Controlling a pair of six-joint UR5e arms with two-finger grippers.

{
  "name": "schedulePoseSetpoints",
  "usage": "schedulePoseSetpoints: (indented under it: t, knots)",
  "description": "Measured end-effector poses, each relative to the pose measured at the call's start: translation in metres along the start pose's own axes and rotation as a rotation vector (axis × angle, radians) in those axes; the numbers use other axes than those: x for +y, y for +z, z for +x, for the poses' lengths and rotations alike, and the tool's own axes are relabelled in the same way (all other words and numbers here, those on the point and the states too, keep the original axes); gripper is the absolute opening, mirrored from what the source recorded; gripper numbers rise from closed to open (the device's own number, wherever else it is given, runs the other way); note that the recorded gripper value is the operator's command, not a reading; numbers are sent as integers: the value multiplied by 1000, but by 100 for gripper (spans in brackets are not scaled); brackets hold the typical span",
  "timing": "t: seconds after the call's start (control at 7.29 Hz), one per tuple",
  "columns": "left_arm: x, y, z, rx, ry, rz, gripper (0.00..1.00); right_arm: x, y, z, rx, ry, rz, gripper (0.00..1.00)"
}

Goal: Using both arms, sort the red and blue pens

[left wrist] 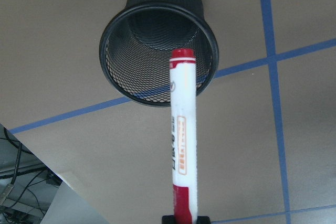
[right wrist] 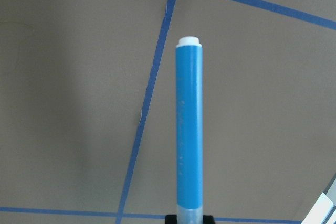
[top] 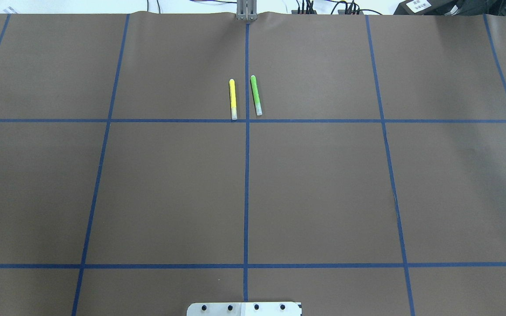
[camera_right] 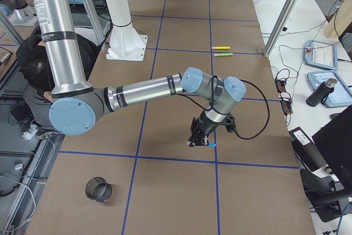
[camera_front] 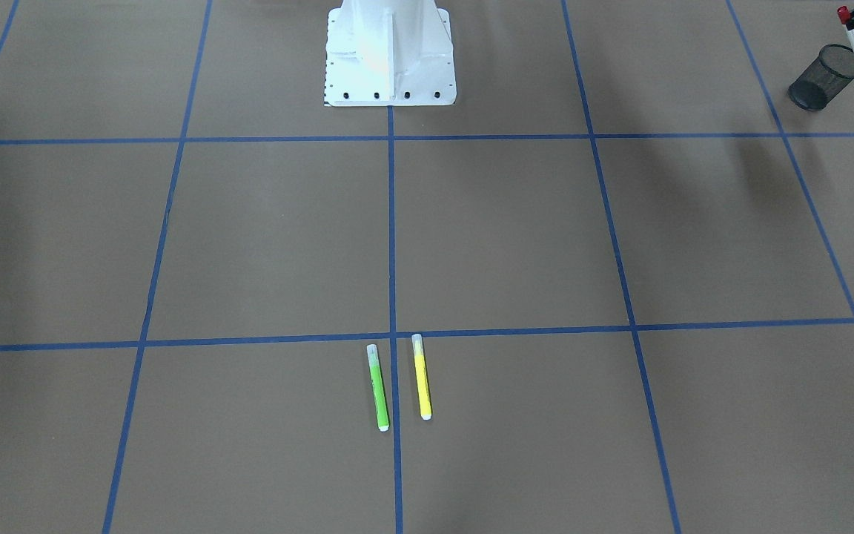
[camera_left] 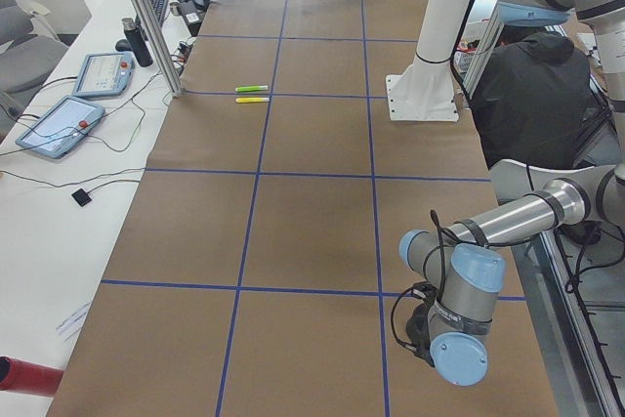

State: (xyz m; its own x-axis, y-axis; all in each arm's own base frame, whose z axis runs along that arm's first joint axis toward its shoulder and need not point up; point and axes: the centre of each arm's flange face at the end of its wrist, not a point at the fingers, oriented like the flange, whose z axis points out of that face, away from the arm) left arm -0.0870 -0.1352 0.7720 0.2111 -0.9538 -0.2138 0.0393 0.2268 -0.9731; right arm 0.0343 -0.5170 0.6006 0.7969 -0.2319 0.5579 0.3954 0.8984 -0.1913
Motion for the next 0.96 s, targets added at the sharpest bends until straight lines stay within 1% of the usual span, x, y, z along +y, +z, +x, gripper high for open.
schedulePoseSetpoints:
  t: [0.41, 0.55, 0.69, 0.82, 0.96]
  knots:
    - [-7, 5, -9, 5, -36, -21, 100, 4, 6, 2, -15, 7, -4, 0]
    - [-5, 4, -7, 5, -33, -20, 100, 6, 8, 4, -19, 11, -6, 0]
    - [0, -1, 2, 13, -11, -8, 100, 12, 15, 9, -25, 21, -14, 0]
    - [9, -11, 23, 34, 40, 20, 100, 22, 26, 18, -35, 31, -29, 0]
    - [20, -27, 57, 52, 127, 64, 100, 37, 41, 29, -49, 39, -48, 0]
